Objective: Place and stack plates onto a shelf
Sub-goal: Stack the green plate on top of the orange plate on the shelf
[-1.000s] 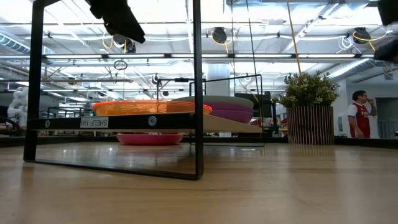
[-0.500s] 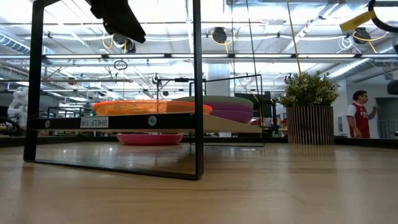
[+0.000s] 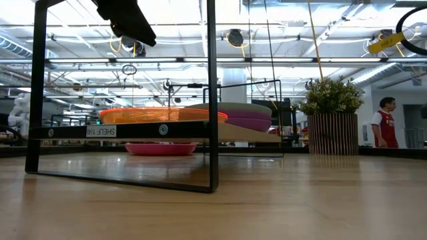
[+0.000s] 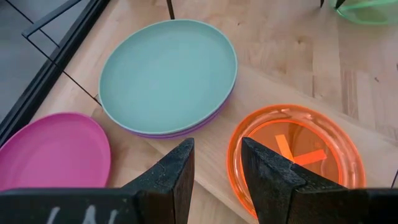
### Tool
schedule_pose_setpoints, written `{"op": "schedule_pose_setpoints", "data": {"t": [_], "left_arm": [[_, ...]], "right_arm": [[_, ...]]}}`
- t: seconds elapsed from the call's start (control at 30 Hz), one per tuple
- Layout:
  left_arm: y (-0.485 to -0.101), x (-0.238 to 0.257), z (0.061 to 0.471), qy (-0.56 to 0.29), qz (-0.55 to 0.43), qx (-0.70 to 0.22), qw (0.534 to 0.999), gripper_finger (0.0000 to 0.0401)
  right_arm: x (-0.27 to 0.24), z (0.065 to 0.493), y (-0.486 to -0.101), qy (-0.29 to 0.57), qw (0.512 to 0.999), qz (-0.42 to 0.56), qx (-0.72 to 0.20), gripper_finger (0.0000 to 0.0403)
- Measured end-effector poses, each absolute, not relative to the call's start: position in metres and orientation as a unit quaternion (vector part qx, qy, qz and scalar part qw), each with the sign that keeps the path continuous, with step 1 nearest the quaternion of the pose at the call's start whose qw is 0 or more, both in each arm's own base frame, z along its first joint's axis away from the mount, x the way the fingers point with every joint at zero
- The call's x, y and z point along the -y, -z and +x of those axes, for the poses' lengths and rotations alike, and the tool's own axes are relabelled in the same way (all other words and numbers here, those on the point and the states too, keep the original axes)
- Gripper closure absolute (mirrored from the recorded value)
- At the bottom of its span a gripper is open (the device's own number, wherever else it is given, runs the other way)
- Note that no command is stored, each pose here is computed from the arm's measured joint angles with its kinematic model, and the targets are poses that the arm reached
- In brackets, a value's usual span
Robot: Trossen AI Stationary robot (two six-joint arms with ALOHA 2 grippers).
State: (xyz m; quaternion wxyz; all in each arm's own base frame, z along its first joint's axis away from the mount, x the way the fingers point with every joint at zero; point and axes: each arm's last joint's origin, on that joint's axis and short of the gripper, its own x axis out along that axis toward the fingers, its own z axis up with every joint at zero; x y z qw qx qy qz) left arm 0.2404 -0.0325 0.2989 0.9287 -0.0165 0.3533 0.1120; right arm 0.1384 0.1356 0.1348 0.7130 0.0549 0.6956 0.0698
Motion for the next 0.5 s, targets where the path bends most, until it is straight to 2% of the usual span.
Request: {"op": "schedule_pose_setpoints", "data": {"t": [0.33,0.5], "left_arm": [[-0.2990,0.0325,0.2404,-0.113,-0.018,-0.353,0.929,0.0263],[-0.2991,0.0325,0.2405,-0.112,-0.018,-0.352,0.929,0.0263]], "right_arm": [[-0.1358,0.1375,-0.1349,-0.084,0.710,0.064,-0.696,0.0318],[-0.1347,0.1355,-0.1414,-0.098,0.716,0.074,-0.687,0.0357]]}}
